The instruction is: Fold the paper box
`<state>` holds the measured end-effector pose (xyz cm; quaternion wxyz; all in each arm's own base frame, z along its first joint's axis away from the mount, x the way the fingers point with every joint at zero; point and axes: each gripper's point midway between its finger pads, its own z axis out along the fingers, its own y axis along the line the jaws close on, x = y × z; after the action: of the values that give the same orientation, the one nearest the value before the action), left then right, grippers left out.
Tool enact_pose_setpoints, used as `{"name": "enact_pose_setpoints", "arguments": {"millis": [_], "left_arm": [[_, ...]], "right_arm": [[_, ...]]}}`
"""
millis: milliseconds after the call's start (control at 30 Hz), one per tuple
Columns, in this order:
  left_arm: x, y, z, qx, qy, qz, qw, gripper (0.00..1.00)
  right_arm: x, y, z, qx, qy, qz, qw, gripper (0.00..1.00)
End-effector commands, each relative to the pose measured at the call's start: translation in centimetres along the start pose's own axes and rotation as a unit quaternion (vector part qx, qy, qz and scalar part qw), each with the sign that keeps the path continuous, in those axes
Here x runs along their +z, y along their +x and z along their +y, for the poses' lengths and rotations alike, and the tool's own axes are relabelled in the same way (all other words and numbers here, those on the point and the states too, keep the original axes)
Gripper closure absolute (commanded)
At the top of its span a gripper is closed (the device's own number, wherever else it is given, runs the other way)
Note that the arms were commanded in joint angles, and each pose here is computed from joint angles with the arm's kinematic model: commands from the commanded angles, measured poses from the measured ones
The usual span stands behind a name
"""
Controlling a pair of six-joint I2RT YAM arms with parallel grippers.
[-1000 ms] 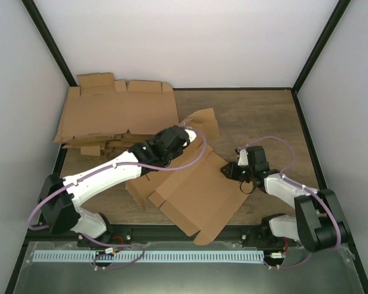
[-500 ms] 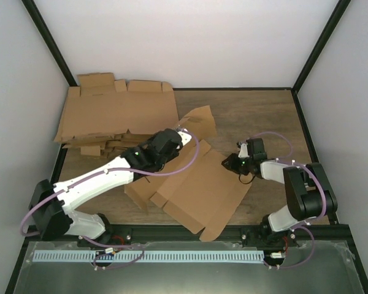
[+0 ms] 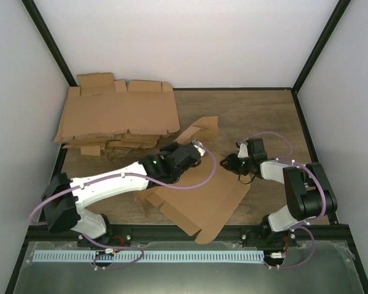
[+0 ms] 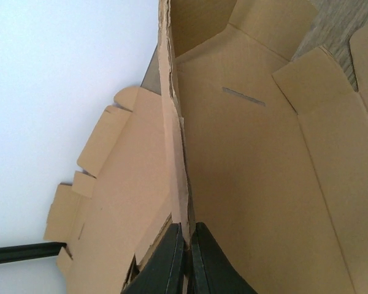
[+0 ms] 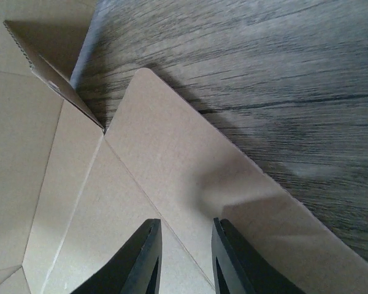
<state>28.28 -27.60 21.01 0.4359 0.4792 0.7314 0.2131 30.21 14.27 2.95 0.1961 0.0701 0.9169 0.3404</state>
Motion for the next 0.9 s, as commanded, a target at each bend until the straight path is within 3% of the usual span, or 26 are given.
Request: {"name": "enact_pose_setpoints", "arguments": {"millis": [0,333,633,767,867], "left_arm": [[-0.6,-0.4,-0.4,0.040,-0.029,0.021,0.999,0.96],[0.2,-0.1,-1.8,0.049,-0.041,0.039,0.997,0.96],[0.7,-0.3,-1.8,0.062,-0.054,0.045,0.996,0.96],[0.7,-0.3,-1.8,0.065,-0.057,0.047,0.995,0.96],[0.6,-0.2,-1.7,0.064,-0.059,0.047,0.995,0.96]], "right_arm": [[-0.3,-1.1,0.8,-0.027,-0.012,-0.014,0.999,0.75],[-1.4,-2.8,2.5,-0.075,-0.030,-0.049,0.996,0.64],[-3.2,-8.4,6.3,-0.201,-0.054,-0.153,0.966,0.57],[-3.8,-10.7,8.1,-0.257,-0.071,-0.198,0.943,0.37],[-4.1,-12.6,8.7,-0.290,-0.058,-0.229,0.927,0.28]]}}
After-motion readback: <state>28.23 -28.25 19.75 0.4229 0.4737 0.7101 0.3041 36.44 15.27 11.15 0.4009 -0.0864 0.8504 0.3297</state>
